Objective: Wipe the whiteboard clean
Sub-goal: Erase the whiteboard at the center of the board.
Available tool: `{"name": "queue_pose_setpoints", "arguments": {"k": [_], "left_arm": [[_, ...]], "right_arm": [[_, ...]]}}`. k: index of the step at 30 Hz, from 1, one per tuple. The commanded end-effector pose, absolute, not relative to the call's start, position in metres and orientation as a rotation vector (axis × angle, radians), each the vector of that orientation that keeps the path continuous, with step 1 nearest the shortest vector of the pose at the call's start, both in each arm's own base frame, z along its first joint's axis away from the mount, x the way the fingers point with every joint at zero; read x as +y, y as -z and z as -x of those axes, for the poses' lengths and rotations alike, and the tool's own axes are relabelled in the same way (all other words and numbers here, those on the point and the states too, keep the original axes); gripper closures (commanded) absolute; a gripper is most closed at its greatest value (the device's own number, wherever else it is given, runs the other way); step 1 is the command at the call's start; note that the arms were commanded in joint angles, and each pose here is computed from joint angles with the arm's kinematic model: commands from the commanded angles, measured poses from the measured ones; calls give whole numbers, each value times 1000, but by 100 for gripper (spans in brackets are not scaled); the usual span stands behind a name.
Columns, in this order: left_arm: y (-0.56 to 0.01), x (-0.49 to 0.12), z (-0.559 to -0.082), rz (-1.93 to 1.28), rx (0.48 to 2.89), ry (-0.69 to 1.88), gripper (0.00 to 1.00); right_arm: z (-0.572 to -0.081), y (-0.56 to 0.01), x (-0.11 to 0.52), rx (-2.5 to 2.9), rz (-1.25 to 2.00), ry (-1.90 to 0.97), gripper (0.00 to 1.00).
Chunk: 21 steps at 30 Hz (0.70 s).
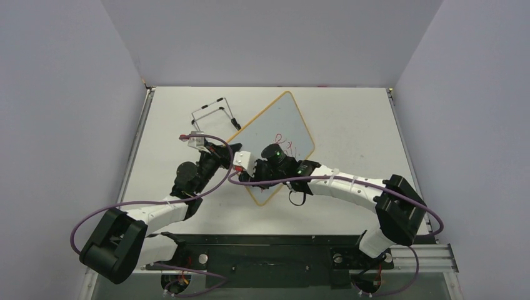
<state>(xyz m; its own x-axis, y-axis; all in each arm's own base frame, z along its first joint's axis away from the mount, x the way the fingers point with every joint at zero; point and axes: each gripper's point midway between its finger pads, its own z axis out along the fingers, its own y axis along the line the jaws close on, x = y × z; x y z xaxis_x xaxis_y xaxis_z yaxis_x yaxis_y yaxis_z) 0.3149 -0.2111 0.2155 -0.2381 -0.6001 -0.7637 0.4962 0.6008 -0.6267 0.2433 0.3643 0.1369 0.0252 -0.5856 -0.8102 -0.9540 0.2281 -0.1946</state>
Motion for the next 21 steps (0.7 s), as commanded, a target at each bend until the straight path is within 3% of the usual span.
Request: {"name": "queue_pose_setpoints", "arguments": {"k": [1, 5, 12, 21], "left_arm": [[-237, -216, -312, 44, 1433, 1043, 100], [-236, -217, -311, 32, 1440, 1039, 100], [-234, -221, -311, 13, 1446, 1057, 100], [-236, -225, -311, 7, 1450, 1070, 100]], "right_arm": [[-212, -129, 382, 1567, 1675, -576, 100], [-231, -139, 379, 1600, 1571, -522, 100], [-305, -191, 343, 1661, 1085, -382, 100], [-246, -167, 378, 1571, 1473, -469, 100]]}}
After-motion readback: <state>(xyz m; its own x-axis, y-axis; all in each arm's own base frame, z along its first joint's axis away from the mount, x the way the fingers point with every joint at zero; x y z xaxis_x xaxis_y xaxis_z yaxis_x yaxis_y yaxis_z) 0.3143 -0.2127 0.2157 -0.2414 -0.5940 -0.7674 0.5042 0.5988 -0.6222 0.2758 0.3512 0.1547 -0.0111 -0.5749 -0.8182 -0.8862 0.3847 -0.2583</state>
